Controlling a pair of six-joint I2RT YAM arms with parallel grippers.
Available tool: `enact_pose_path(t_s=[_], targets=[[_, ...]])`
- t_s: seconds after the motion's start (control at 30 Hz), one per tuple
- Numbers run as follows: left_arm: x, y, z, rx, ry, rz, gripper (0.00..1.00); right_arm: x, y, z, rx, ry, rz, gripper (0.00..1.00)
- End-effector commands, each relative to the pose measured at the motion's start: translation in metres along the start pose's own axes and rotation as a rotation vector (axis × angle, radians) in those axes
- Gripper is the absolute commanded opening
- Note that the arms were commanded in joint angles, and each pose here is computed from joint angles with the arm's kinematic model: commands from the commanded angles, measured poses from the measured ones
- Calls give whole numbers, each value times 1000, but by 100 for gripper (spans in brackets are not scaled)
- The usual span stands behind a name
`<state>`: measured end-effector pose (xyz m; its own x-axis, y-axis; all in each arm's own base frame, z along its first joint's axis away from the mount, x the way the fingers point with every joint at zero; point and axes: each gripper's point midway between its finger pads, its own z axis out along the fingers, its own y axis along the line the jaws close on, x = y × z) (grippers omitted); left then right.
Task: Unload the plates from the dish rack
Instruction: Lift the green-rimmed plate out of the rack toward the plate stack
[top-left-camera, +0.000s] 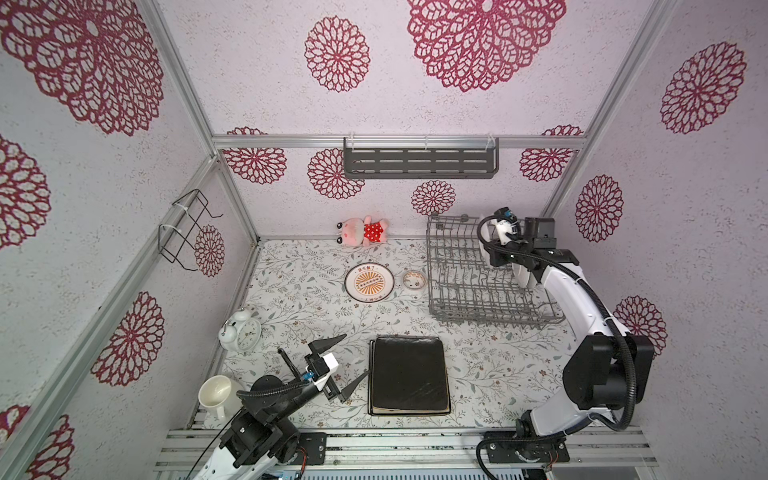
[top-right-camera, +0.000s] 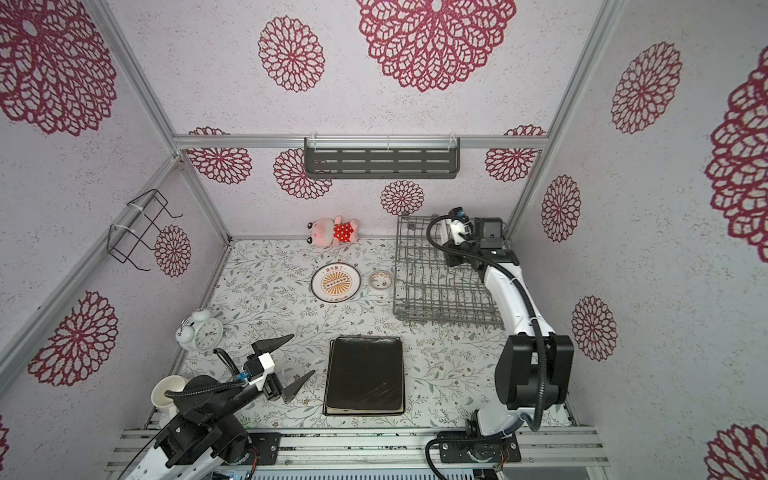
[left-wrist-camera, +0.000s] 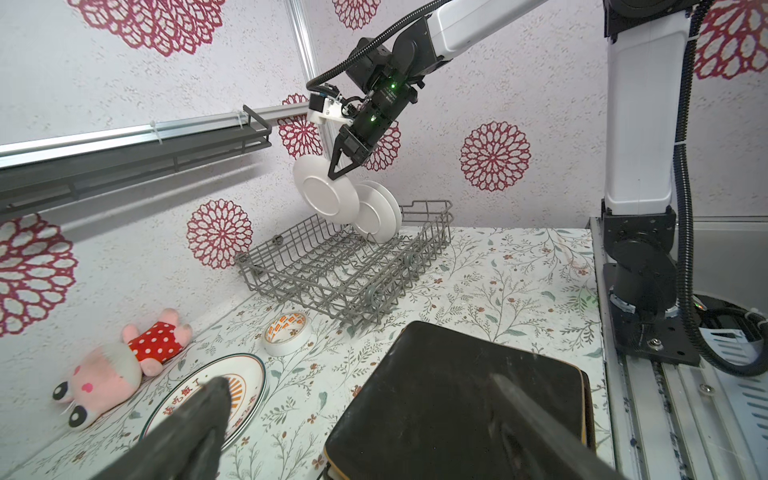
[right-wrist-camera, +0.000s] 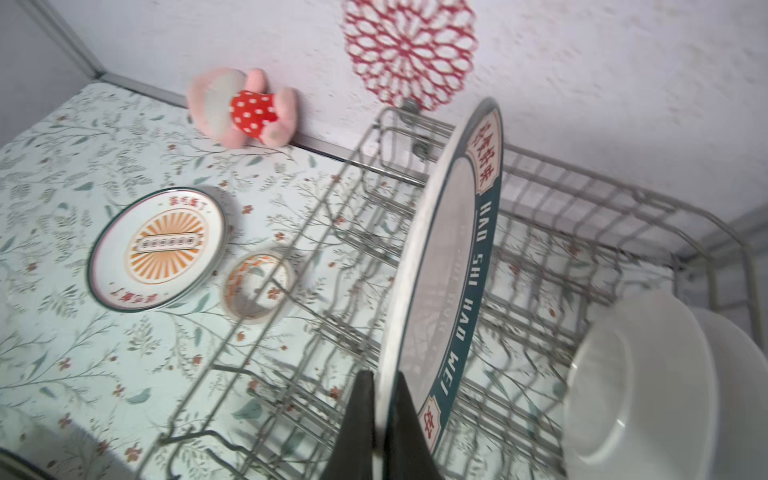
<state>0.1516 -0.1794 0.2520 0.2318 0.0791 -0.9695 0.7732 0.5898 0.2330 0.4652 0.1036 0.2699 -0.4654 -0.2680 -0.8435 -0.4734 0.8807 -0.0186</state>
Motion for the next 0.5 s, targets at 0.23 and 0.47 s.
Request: enact_pose_path(t_s=[0.23, 0.47], targets=[[-5, 14, -6, -68, -28, 37, 97, -74, 135, 33, -50, -232, -469, 2], [-7, 15, -8, -75, -35, 39, 97, -48, 205, 101, 6, -108, -813, 0]])
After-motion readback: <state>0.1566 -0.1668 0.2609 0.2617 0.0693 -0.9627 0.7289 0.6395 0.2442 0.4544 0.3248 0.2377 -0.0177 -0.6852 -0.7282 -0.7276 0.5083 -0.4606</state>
